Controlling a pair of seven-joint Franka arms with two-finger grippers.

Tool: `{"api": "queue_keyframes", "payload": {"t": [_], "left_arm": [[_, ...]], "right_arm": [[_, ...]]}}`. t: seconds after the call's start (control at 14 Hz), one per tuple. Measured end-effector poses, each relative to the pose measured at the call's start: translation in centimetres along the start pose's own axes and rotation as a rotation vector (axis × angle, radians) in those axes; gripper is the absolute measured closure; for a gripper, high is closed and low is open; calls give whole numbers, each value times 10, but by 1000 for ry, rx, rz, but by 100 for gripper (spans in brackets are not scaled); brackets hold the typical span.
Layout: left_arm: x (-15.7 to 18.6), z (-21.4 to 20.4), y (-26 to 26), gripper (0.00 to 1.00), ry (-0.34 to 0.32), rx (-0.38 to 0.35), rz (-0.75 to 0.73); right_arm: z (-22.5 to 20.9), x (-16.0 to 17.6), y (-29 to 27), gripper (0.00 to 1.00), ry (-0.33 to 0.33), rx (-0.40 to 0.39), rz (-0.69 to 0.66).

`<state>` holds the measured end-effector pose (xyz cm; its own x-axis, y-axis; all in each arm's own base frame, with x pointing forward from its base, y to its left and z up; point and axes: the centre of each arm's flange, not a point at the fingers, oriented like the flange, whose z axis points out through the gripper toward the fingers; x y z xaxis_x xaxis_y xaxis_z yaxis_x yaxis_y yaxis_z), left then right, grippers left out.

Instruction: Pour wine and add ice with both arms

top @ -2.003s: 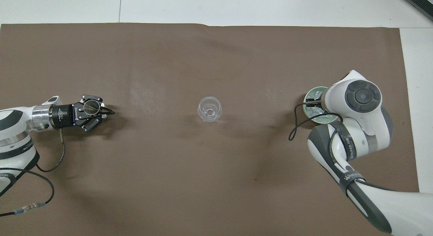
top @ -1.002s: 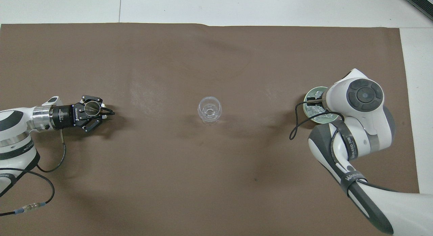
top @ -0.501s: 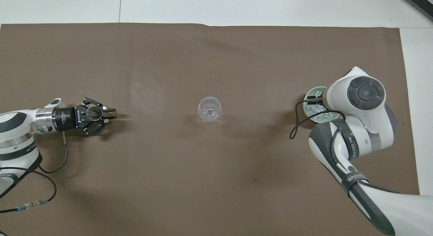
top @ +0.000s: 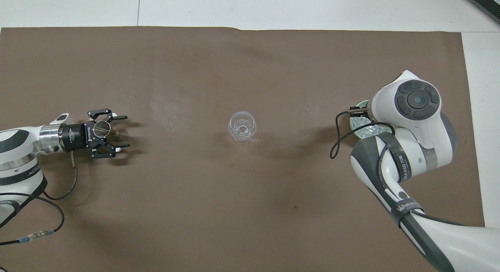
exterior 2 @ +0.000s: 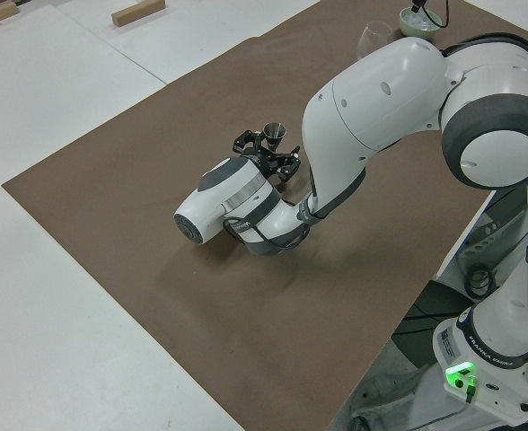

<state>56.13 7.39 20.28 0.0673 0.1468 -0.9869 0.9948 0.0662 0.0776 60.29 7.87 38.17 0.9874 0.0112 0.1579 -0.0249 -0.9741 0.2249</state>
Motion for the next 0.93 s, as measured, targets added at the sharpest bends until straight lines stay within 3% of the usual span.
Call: {"api": "queue_keyframes", "payload": {"t": [0.07,0.14,0.57,0.93], "left_arm": [[0,-2,0,7,1,-2,1],[-1,-4,0,0,2,-2,2],[-6,-18,3,0,18,12,15],[-10,-37,5,0,52,33,30]], "right_arm": [[-9,3,-4,68,3,0,14],[-19,7,-7,68,11,0,26],[-102,24,-21,68,34,74,85],[-166,27,-24,68,-9,134,122]]}}
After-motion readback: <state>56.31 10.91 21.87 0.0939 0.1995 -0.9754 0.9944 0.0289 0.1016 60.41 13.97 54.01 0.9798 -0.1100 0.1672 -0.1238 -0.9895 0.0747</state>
